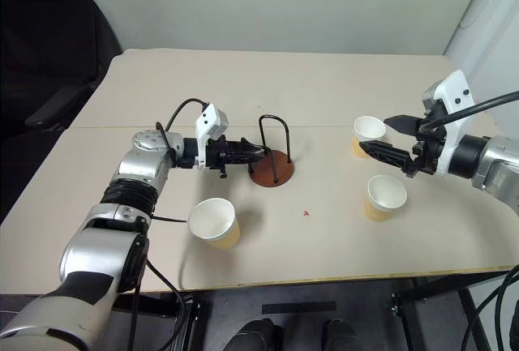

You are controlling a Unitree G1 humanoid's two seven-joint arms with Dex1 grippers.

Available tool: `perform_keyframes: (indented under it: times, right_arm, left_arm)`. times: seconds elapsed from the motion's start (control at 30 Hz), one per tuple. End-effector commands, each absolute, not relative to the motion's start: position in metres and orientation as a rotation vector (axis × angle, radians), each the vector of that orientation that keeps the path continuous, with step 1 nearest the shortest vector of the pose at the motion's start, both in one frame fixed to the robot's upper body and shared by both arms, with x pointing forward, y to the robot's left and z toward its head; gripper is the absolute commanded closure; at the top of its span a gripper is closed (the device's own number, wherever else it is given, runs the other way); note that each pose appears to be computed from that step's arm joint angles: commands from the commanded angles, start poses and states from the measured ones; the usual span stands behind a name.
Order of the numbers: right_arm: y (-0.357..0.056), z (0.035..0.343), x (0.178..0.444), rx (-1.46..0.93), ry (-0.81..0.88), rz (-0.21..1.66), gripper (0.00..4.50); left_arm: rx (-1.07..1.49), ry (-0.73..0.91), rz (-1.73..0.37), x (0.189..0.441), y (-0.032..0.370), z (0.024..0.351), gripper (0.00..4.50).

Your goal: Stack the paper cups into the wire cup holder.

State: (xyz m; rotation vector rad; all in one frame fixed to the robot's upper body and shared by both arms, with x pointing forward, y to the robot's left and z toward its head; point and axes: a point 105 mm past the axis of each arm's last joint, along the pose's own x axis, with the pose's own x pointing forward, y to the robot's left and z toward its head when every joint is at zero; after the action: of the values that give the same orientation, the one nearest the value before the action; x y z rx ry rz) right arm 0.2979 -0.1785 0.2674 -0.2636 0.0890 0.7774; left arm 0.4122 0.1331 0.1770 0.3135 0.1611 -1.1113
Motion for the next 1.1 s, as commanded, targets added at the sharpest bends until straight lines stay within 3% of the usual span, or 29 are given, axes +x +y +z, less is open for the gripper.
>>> perform_keyframes:
  times: [0.03,0.33,0.6,0.8,1.1]
  right_arm:
    - [-0.181,0.278,0.295,-0.285,0.035,0.756,0.72]
    - [-0.182,0.276,0.294,-0.291,0.039,0.752,0.72]
    - [-0.184,0.277,0.289,-0.309,0.047,0.756,0.72]
    - [-0.188,0.278,0.275,-0.328,0.086,0.786,0.72]
    - [-0.201,0.280,0.247,-0.336,0.177,0.791,0.72]
  left_arm:
    - [0.307,0.086,-1.092,0.417,0.128,0.194,4.46]
    - [0.281,0.048,-1.141,0.414,0.111,0.201,4.46]
    - [0.327,0.011,-1.331,0.394,0.083,0.219,4.46]
    - [0.450,0.054,-1.531,0.369,0.070,0.218,4.46]
    - [0.469,0.084,-1.619,0.362,0.061,0.210,4.46]
